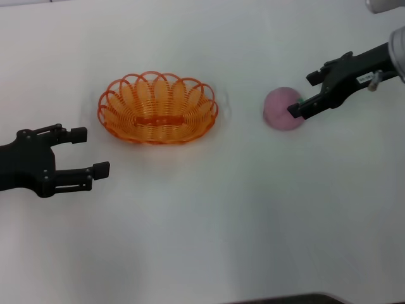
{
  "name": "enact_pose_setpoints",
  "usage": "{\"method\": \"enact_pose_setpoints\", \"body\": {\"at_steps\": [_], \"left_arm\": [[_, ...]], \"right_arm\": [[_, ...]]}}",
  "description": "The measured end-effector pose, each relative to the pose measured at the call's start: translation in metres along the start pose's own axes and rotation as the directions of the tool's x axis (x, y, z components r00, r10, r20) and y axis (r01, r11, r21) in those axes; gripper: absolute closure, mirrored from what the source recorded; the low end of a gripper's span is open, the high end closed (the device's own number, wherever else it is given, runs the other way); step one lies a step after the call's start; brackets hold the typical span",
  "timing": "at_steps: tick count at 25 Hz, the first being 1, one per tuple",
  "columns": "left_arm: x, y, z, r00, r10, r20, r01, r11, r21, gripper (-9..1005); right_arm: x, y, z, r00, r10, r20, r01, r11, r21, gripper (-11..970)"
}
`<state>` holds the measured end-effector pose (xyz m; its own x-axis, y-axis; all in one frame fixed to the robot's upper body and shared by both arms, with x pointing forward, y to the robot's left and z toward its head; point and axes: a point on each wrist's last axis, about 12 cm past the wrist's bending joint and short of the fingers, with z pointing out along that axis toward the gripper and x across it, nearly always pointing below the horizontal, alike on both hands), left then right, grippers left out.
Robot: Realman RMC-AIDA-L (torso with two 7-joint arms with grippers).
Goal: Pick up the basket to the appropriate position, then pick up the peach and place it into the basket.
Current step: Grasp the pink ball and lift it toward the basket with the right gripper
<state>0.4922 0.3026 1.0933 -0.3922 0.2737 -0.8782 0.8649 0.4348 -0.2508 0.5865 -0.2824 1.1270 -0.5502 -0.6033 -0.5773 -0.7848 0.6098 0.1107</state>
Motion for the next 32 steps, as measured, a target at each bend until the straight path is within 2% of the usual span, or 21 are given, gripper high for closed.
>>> {"method": "enact_pose_setpoints", "body": {"at_steps": [8, 14, 19, 22, 32], "left_arm": [[0.003, -0.001, 0.001, 1.000, -0.013, 0.002, 0.013, 1.000, 0.002, 118], [0.004, -0.001, 0.001, 1.000, -0.017, -0.001, 0.017, 1.000, 0.002, 118], [0.004, -0.001, 0.001, 1.000, -0.017, 0.000, 0.017, 1.000, 0.003, 118], [0.004, -0.001, 0.001, 1.000, -0.018, 0.001, 0.018, 1.000, 0.003, 117], [0.004, -0.002, 0.001, 1.000, -0.030, 0.003, 0.030, 0.999, 0.010, 117]], "right_arm": [[-0.005, 0.003, 0.030, 0.999, -0.031, -0.033, 0.031, 1.000, -0.003, 108], [-0.006, 0.007, 0.037, 0.995, -0.082, -0.052, 0.081, 0.996, -0.025, 111], [-0.006, 0.007, 0.038, 0.995, -0.084, -0.056, 0.082, 0.996, -0.024, 332], [-0.005, 0.007, 0.038, 0.995, -0.083, -0.057, 0.082, 0.996, -0.024, 540], [-0.002, 0.007, 0.037, 0.995, -0.080, -0.064, 0.079, 0.997, -0.026, 618]]}}
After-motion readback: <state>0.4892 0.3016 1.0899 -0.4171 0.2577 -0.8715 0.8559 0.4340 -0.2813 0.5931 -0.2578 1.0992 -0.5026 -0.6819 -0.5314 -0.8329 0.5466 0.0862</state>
